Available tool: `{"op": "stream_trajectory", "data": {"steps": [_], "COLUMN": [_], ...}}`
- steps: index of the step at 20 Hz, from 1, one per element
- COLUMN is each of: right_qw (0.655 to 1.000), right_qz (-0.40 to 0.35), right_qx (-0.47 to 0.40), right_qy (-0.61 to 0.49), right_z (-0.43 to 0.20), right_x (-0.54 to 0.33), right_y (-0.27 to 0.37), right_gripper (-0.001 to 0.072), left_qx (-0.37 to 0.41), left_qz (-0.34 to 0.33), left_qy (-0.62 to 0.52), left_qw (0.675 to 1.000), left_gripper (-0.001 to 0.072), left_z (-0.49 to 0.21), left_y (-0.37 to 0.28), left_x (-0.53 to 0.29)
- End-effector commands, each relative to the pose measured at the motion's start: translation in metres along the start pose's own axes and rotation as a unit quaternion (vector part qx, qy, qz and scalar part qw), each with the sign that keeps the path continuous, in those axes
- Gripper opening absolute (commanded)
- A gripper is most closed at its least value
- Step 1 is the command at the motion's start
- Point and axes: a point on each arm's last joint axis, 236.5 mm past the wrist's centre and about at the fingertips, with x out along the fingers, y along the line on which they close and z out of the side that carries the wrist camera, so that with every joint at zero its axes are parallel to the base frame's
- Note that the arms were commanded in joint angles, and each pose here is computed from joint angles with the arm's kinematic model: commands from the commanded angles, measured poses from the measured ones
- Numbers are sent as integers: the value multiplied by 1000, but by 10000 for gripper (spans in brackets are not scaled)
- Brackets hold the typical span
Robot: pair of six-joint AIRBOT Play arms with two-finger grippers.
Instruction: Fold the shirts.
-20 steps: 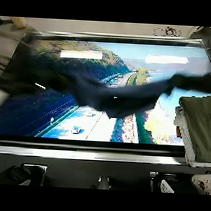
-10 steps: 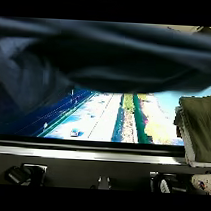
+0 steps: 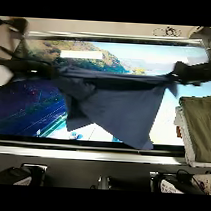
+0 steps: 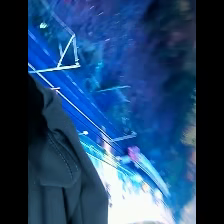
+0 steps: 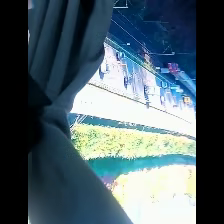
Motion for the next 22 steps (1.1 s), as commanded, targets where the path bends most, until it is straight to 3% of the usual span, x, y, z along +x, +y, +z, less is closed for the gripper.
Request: {"op": "stream_trajectory", "data": {"steps": [1, 2, 3, 4, 5, 6, 8, 9, 10, 11, 13, 15, 18, 22], "right_qw": [981, 972, 965, 962, 961, 963, 971, 976, 983, 985, 974, 963, 956, 947], "right_qz": [105, 129, 144, 157, 166, 179, 174, 154, 103, 41, -35, -45, -44, -49], "right_qx": [131, 162, 184, 197, 202, 189, 151, 136, 120, 111, 91, 91, 105, 115], "right_qy": [97, 113, 119, 104, 90, 75, 60, 68, 95, 128, 206, 249, 269, 297], "right_z": [-9, -12, -11, -2, 6, 16, 23, 16, -2, -22, -66, -98, -132, -159], "right_x": [105, 120, 128, 133, 132, 123, 97, 86, 78, 74, 69, 72, 84, 91], "right_y": [-10, -9, -7, -5, -3, -1, -11, -23, -48, -73, -104, -110, -118, -126], "right_gripper": [22, 22, 23, 74, 302, 533, 572, 558, 547, 534, 488, 489, 490, 492], "left_qx": [-97, -126, -150, -162, -152, -121, -66, -55, -54, -64, -76, -81, -83, -95], "left_qz": [-18, -36, -51, -64, -71, -75, -64, -45, -29, -21, -17, -14, -46, -77], "left_qy": [133, 169, 192, 203, 202, 195, 206, 226, 250, 270, 306, 342, 383, 374], "left_qw": [986, 977, 968, 964, 965, 970, 974, 972, 966, 961, 949, 936, 919, 920], "left_gripper": [33, 55, 150, 410, 640, 672, 666, 587, 462, 448, 451, 627, 609, 596], "left_z": [-66, -85, -96, -99, -93, -82, -70, -74, -86, -100, -138, -180, -218, -222], "left_y": [4, -5, -13, -16, -14, -6, 24, 45, 63, 72, 76, 77, 64, 43], "left_x": [113, 132, 143, 147, 146, 139, 120, 112, 108, 109, 119, 129, 132, 139]}}
